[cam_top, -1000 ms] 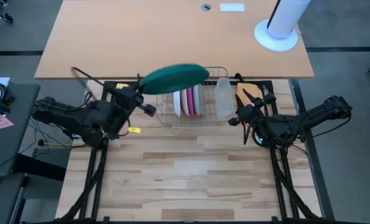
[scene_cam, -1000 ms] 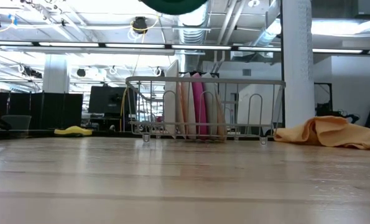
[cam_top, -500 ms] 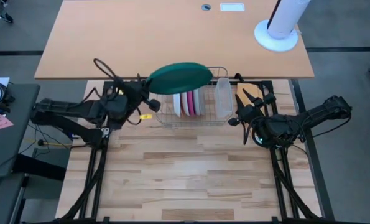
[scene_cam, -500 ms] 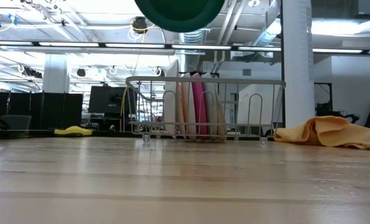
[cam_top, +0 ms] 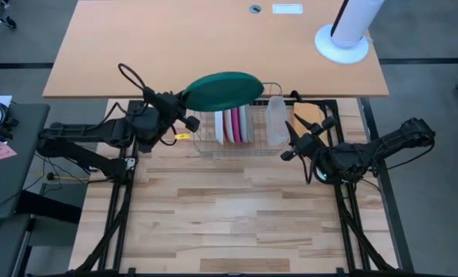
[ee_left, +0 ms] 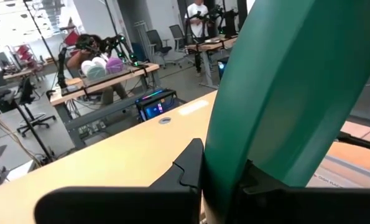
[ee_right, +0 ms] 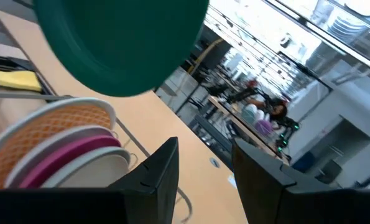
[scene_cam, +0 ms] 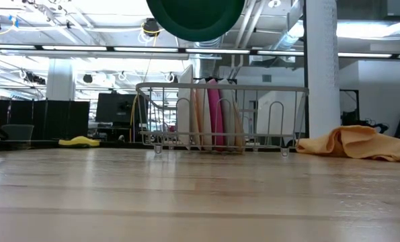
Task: Sort dishes
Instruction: Put the green plate into the dish rack
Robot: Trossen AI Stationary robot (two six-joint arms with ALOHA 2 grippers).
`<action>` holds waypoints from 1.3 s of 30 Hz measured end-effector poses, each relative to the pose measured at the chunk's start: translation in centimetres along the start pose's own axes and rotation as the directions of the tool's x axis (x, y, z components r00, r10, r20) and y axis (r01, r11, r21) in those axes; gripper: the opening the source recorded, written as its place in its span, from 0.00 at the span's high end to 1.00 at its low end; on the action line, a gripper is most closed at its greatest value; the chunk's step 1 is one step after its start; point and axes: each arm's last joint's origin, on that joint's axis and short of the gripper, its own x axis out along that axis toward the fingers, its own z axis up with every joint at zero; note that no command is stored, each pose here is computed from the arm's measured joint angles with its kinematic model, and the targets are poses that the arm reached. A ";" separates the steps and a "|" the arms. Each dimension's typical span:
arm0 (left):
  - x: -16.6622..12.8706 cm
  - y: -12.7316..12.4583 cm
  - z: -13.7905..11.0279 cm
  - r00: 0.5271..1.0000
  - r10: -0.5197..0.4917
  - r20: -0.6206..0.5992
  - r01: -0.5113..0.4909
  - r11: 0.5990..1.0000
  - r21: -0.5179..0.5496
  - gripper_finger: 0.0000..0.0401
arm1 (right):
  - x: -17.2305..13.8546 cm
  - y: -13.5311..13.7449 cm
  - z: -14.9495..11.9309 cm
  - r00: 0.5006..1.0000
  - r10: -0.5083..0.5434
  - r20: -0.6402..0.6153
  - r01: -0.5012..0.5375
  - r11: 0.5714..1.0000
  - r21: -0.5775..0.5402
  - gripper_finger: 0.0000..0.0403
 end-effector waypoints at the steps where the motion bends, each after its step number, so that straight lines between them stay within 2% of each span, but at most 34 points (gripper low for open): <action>1: 0.0 0.0 0.0 1.000 0.000 0.000 0.000 1.000 0.000 0.97 | 0.0 0.0 0.0 1.000 0.007 0.006 -0.007 1.000 0.000 0.63; 5: 0.0 -0.3 -0.1 1.000 -0.019 -0.002 0.019 1.000 -0.001 0.97 | -0.1 0.1 0.1 0.998 0.042 0.036 -0.042 0.999 -0.009 0.63; 9: -0.1 -1.4 -0.3 0.991 -0.134 0.005 0.134 0.991 0.001 0.97 | -0.5 0.4 0.3 0.986 0.125 0.107 -0.126 0.992 0.002 0.63; 13: 0.1 -2.3 -0.6 0.992 -0.125 0.006 0.124 0.991 0.050 0.97 | -1.1 0.7 0.7 0.950 0.236 0.206 -0.241 0.970 0.001 0.63; 16: 0.4 -2.7 -0.4 0.994 -0.109 0.026 0.108 0.993 0.042 0.97 | -1.4 0.7 1.0 0.934 0.260 0.245 -0.276 0.961 0.031 0.61; 18: 0.6 -3.3 -0.2 0.990 -0.127 0.056 0.122 0.990 0.073 0.97 | -1.6 0.9 1.2 0.929 0.264 0.260 -0.283 0.958 0.039 0.56; 22: 1.4 -3.5 0.5 0.986 -0.116 0.121 0.094 0.980 0.175 0.97 | -1.7 1.8 1.4 0.926 0.268 0.266 -0.270 0.962 -0.031 0.44; 25: 1.4 -3.1 0.9 0.982 -0.125 0.144 0.103 0.983 0.152 0.97 | -1.3 2.6 1.6 0.930 0.253 0.268 -0.240 0.968 -0.080 0.38; 31: 0.7 -3.9 0.8 0.973 -0.181 0.144 0.151 0.969 0.197 0.98 | -0.4 4.7 2.2 0.948 0.172 0.268 -0.120 0.973 -0.199 0.37; 35: 0.3 -3.9 0.7 0.985 -0.122 0.126 0.093 0.973 0.209 0.99 | -1.1 4.8 3.0 0.938 0.119 0.324 -0.050 0.976 -0.214 0.37; 39: 0.1 -3.8 0.4 0.995 -0.051 0.087 0.029 0.971 0.235 0.99 | -2.6 4.7 3.5 0.911 0.139 0.388 -0.043 0.969 -0.244 0.37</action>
